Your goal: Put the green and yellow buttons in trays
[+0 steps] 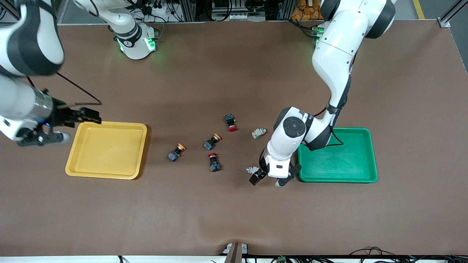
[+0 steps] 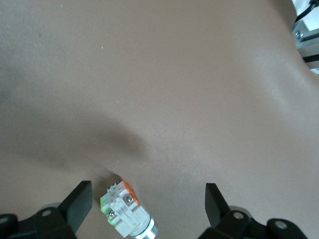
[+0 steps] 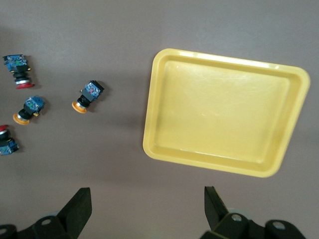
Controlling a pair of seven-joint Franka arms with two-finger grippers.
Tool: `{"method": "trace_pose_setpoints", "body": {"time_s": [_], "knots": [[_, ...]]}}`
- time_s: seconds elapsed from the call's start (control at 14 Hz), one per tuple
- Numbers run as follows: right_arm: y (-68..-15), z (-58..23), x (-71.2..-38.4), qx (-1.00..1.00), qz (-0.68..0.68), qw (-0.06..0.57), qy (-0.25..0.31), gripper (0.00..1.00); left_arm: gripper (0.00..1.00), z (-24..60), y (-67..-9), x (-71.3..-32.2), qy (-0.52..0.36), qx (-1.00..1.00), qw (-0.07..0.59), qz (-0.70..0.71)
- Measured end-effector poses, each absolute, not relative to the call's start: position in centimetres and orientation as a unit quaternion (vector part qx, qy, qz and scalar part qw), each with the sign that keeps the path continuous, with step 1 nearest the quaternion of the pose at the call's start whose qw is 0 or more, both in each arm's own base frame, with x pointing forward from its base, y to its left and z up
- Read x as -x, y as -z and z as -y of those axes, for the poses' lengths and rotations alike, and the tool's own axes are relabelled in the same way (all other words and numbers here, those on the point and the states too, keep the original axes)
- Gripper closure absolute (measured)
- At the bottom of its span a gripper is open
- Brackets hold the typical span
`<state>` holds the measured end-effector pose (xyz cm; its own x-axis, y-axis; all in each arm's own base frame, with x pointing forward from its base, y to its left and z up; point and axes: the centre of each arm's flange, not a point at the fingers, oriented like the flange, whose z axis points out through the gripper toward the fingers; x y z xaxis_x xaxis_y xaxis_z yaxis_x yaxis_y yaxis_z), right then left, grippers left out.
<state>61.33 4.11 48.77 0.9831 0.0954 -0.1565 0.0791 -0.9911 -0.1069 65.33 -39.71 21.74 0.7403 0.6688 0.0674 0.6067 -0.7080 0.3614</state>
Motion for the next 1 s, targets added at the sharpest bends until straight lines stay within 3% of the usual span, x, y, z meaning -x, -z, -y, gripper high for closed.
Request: {"method": "trace_pose_setpoints", "body": {"time_s": [0.43,1.0], "knots": [[-36.3,-7.7,-65.4,0.991,-0.019,0.086,-0.098,0.00,0.00,40.2,-20.3,-64.8,-0.088,-0.911,0.159,-0.369],[-26.9,-16.3,-67.1,0.984,-0.137,0.078,-0.078,0.00,0.00,40.4,-18.2,-64.2,-0.078,-0.913,0.149,-0.372]]}}
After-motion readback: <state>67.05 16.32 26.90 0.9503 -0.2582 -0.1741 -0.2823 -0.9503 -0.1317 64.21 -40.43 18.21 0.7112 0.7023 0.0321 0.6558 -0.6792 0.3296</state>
